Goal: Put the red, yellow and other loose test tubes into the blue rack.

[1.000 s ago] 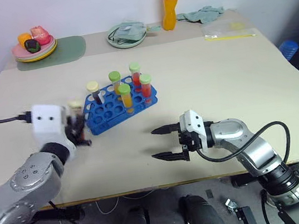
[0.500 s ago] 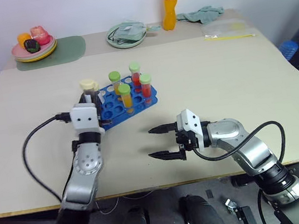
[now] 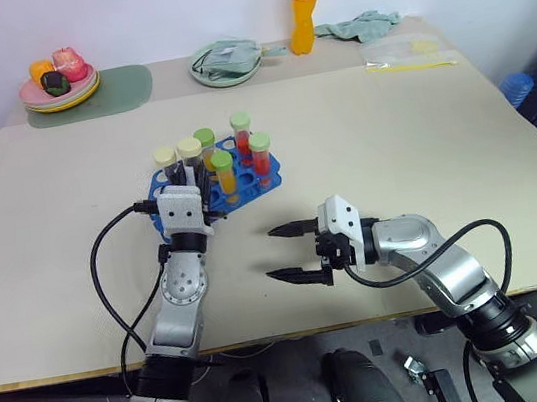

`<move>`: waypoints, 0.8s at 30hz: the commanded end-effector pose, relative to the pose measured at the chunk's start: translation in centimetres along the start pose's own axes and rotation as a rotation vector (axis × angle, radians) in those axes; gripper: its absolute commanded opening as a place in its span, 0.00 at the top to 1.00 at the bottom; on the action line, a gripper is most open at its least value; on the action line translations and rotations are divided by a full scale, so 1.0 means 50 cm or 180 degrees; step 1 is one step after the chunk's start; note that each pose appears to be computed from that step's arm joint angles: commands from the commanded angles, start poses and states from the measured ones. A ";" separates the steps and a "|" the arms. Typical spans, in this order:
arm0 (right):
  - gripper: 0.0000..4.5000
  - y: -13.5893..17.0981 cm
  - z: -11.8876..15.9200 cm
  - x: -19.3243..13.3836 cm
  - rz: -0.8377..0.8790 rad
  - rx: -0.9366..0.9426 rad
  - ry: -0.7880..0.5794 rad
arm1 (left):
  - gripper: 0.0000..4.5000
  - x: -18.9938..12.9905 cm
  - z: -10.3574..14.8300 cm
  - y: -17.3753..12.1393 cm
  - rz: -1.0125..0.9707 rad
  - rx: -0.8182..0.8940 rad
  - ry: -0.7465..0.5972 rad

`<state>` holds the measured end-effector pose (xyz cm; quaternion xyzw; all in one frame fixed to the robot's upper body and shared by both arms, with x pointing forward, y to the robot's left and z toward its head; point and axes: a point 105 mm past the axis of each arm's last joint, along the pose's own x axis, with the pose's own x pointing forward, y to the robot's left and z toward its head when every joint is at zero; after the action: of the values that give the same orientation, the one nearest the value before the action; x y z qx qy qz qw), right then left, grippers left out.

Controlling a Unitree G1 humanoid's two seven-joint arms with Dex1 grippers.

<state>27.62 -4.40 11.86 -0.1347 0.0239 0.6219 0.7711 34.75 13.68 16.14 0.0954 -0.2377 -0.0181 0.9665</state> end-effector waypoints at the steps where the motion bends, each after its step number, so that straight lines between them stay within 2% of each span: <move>1: 0.19 0.001 0.024 0.000 0.0009 -0.0130 -0.0116 | 0.83 -0.003 0.006 0.027 0.0165 0.0147 -0.0010; 7: 0.19 0.002 0.025 0.002 0.0030 -0.0116 -0.0127 | 0.83 -0.005 -0.002 0.024 0.0132 0.0094 0.0087; 13: 0.19 0.003 0.025 0.004 0.0025 -0.0113 -0.0134 | 0.83 -0.003 -0.007 0.000 0.0051 -0.0317 0.0066; 19: 0.19 0.003 0.025 0.003 0.0004 -0.0113 -0.0131 | 0.83 -0.004 -0.009 -0.009 0.0004 -0.0320 0.0068; 24: 0.19 0.002 0.026 0.003 0.0008 -0.0119 -0.0134 | 0.83 -0.011 -0.007 0.007 0.0119 -0.0175 -0.0065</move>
<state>27.61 -4.23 11.92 -0.1317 0.0215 0.6222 0.7714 34.79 13.99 15.29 0.0613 -0.2306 -0.0134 0.9710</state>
